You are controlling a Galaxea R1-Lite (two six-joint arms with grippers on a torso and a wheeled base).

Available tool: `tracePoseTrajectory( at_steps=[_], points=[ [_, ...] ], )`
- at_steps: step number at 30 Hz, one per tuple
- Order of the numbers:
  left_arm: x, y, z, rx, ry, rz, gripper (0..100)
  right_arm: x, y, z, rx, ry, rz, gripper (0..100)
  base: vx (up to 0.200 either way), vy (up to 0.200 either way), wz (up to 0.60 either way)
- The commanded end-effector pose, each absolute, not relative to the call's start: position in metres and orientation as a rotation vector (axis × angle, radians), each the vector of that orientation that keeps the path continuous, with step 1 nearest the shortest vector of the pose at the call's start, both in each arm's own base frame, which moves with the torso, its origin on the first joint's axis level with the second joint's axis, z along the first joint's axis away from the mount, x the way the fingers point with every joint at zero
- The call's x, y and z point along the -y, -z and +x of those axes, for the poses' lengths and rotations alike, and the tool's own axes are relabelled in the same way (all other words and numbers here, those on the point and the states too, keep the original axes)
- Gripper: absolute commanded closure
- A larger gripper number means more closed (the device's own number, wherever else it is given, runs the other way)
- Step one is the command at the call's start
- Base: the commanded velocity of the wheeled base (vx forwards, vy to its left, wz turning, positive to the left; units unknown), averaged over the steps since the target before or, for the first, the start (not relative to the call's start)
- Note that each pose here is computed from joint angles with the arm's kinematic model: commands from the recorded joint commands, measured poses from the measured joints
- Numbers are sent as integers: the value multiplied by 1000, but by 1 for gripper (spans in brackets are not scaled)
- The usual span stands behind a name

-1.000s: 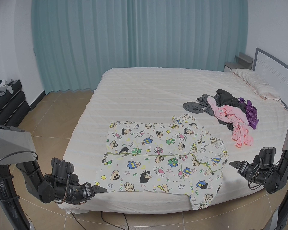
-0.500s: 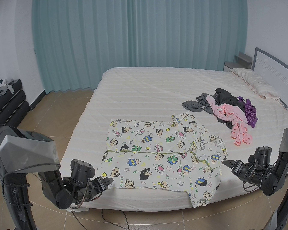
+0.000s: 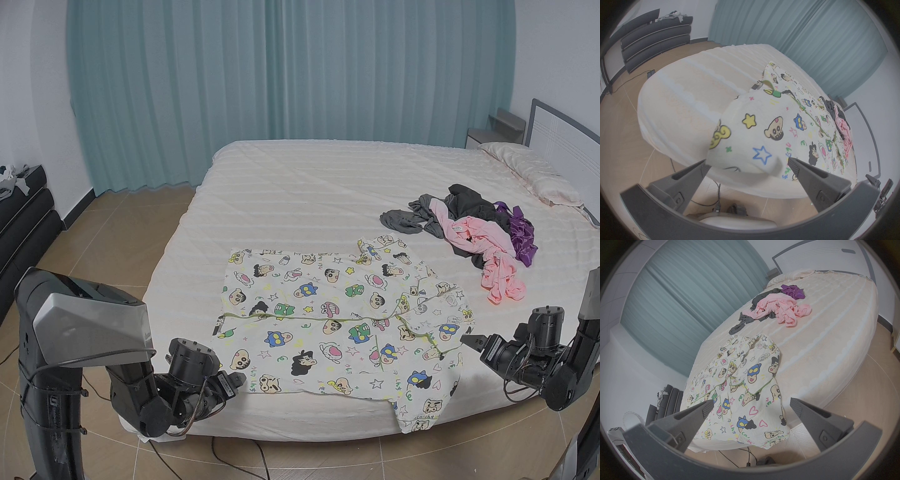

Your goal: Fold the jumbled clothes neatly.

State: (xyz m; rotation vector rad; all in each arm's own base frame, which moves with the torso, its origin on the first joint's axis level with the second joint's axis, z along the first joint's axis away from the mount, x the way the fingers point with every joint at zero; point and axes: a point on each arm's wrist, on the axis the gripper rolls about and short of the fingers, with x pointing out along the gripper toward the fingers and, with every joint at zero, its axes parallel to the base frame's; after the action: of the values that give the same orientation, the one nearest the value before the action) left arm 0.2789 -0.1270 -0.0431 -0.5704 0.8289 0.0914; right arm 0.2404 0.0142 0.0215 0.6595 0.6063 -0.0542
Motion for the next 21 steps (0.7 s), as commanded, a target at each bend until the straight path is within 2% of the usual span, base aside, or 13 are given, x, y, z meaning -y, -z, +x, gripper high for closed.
tracePoseTrajectory(
  at_steps=[1,2,12,21],
  points=[
    [128,50,289,-829,-101,-550,0,-14,-22,238,-610,55,659,0,0,0,0],
    [125,51,292,-824,-96,-526,100,-14,-21,237,-613,56,659,0,0,0,0],
    [114,50,304,-787,-127,-540,100,-28,0,235,-724,34,629,0,0,0,0],
    [114,33,308,-694,-138,-722,100,-44,37,253,-800,46,552,0,0,0,0]
  ],
)
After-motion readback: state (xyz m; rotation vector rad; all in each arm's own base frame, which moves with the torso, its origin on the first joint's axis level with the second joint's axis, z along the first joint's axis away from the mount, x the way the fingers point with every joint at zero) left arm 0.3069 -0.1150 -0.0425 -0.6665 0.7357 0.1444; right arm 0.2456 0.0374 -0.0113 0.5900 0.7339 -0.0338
